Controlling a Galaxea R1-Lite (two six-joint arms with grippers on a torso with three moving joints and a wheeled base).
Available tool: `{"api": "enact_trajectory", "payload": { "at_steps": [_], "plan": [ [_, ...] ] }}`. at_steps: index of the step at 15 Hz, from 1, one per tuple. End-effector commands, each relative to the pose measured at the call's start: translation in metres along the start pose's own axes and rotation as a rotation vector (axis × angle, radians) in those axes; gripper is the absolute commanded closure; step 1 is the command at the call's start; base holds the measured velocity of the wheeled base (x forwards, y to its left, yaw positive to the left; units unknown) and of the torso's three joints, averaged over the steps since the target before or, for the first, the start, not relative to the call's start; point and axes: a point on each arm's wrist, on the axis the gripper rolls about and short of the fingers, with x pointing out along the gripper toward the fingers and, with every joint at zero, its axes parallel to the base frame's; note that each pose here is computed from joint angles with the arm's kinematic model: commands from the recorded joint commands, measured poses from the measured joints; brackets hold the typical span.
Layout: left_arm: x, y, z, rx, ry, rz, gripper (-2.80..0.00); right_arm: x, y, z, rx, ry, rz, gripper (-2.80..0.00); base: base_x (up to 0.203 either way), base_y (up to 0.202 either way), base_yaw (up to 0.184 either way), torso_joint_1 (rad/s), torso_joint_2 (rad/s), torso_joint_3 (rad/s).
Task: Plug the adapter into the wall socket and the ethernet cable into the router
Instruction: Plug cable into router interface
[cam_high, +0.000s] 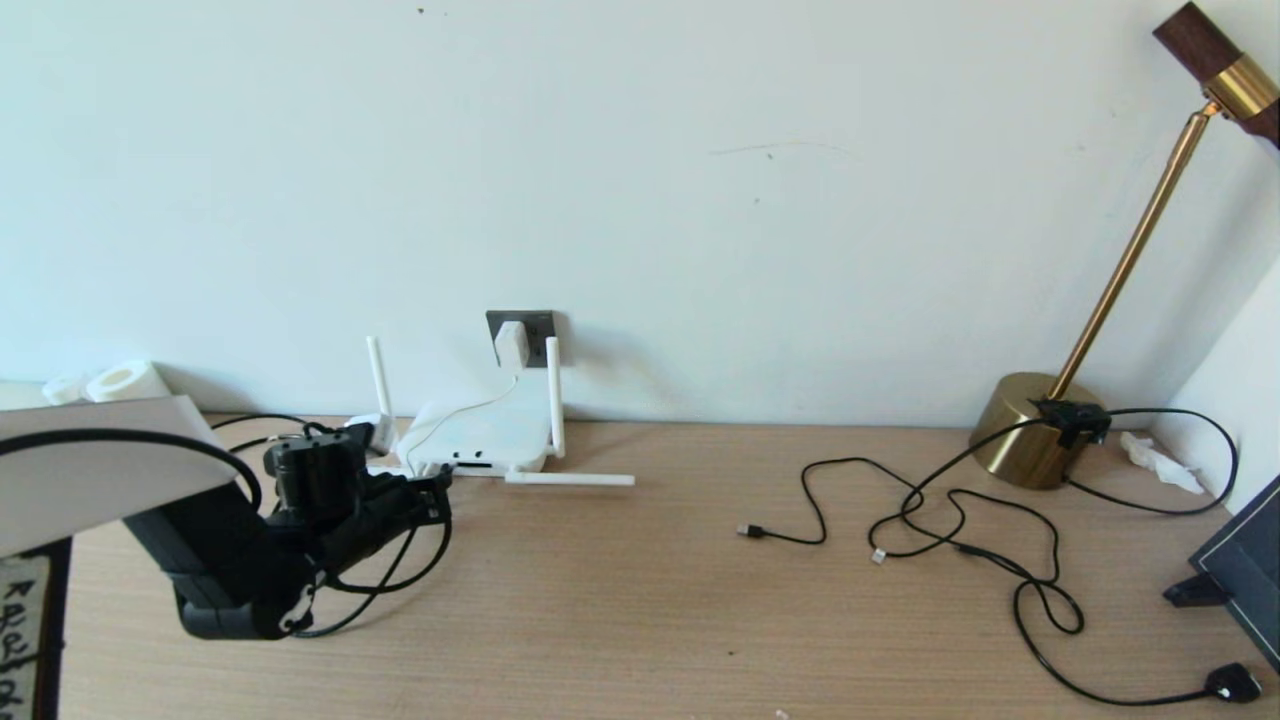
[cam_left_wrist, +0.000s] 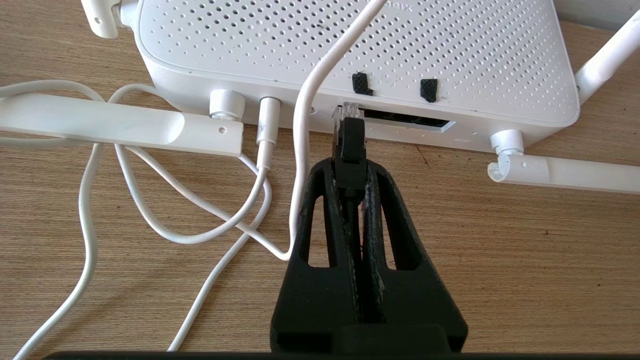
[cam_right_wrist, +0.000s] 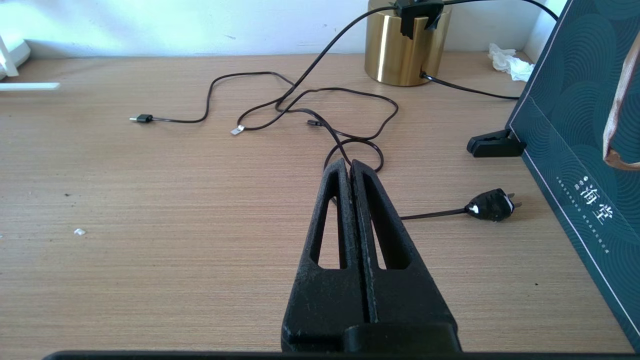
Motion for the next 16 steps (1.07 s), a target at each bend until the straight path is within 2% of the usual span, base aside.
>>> {"api": "enact_trajectory", "payload": {
  "at_steps": [1,16],
  "plan": [
    [0.0004,-0.0001,0.0006,0.000,-0.007,-0.002,0.00,0.0000,0.0000,0.0001,0.000,0.000,0.000,0.00,0.000,0.000,0.000,0.000,0.00,0.000],
    [0.0024,0.0001,-0.0004,0.000,-0.006,-0.002,0.00,0.0001,0.0000,0.0001,0.000,0.001,0.000,0.00,0.000,0.000,0.000,0.000,0.00,0.000]
  ]
}}
